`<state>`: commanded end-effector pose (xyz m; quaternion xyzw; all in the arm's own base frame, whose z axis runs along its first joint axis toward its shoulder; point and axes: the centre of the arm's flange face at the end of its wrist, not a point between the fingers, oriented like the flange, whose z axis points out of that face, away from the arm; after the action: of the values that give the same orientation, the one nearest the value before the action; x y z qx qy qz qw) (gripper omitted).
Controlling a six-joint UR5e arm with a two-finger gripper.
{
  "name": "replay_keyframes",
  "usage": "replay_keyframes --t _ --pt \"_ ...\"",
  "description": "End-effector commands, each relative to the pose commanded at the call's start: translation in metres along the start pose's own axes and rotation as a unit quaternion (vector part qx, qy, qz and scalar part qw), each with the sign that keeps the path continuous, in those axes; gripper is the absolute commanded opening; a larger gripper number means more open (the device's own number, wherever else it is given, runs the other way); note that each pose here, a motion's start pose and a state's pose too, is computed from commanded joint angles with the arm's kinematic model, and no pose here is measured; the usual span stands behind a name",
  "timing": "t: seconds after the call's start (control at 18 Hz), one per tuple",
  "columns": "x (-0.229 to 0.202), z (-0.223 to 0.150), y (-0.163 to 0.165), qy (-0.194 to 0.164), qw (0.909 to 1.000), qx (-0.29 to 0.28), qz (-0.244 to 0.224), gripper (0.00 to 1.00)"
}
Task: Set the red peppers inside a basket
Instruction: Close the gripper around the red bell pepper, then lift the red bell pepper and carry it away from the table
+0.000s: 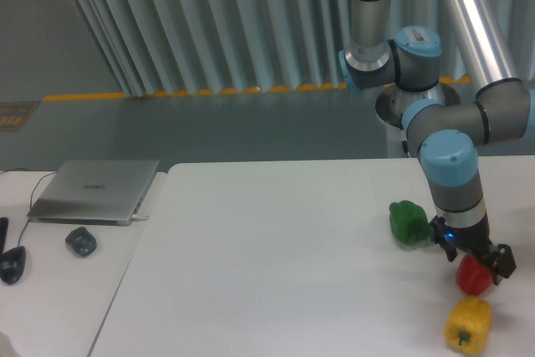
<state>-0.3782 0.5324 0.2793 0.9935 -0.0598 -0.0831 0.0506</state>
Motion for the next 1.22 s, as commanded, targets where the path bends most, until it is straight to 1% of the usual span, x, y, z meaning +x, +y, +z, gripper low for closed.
replay_keyframes --t 0.22,0.44,0.5,0.61,0.72,0.83,0.89,0.94,1.11,1.22 --pt "-0.011 0.01 0.005 0.002 1.0 -0.002 -0.006 1.0" --pt "-0.011 0.015 0.003 0.005 1.0 -0.004 -0.005 1.0" --pt "-0.011 0.015 0.003 0.005 1.0 -0.005 -0.005 0.9" --pt "-0.01 0.019 0.002 0.003 0.9999 -0.014 -0.005 0.62" --pt "-0.009 0.017 0.002 -0.001 0.9998 -0.019 -0.005 0.44" --pt "-0.009 0.012 0.003 -0.004 0.9998 -0.017 -0.003 0.32" --pt "-0.009 0.009 0.004 -0.005 0.9998 -0.017 -0.003 0.24" --pt "-0.008 0.008 0.005 -0.004 0.9998 -0.018 -0.002 0.22" --pt "-0.01 -0.002 0.005 -0.008 0.9999 -0.011 -0.003 0.22" --pt "-0.014 -0.02 0.008 -0.02 0.9998 0.0 -0.006 0.22"
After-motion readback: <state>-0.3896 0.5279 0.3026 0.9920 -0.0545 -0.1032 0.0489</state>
